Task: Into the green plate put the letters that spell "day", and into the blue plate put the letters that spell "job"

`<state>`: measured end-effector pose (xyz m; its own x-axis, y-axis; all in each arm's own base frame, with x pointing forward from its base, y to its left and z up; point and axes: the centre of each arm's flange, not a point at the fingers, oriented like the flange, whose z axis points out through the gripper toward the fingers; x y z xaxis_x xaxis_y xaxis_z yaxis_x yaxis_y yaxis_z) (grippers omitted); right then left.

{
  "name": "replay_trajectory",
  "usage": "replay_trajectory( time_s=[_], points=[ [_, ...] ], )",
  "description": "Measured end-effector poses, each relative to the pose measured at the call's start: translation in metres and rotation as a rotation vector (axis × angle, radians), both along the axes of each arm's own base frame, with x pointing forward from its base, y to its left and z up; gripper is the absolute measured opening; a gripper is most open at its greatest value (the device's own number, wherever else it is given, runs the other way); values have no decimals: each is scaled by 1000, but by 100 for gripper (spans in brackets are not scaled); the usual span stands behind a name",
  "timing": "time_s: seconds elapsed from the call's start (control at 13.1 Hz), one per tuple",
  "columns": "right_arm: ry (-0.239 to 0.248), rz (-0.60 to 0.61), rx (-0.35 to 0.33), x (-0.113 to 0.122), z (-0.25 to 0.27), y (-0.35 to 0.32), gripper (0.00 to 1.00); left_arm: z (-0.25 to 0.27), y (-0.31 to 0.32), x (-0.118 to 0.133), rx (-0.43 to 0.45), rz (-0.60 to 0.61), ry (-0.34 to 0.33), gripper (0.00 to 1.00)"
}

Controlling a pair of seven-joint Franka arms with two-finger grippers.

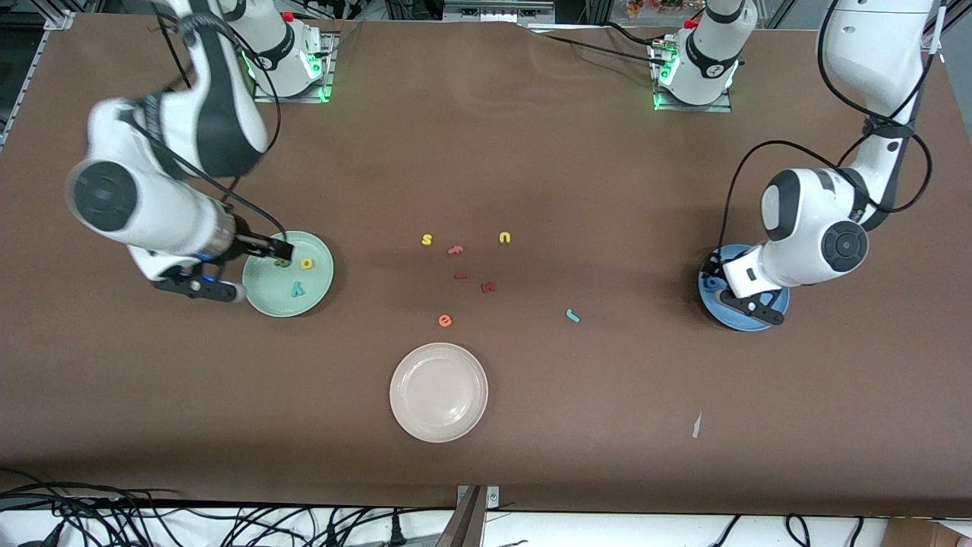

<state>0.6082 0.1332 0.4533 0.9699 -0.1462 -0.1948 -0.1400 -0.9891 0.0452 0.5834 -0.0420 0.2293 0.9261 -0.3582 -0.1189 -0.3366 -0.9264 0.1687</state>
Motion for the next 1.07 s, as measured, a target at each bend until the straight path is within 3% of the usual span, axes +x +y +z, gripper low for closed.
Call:
replay_trajectory(
  time_s=[0.23, 0.38, 0.77, 1.07],
  points=[
    [19, 42, 16, -7, 80, -19, 100, 8, -78, 0, -141, 61, -45, 59],
    [10, 45, 11, -8, 103, -20, 100, 10, -128, -2, -188, 117, -78, 59],
    [-94, 55, 35, 13, 104, -43, 100, 15, -223, 11, -214, 257, -92, 58],
    [-117, 113, 114, 17, 109, -106, 100, -17, -239, 24, -204, 293, -187, 58]
  ],
)
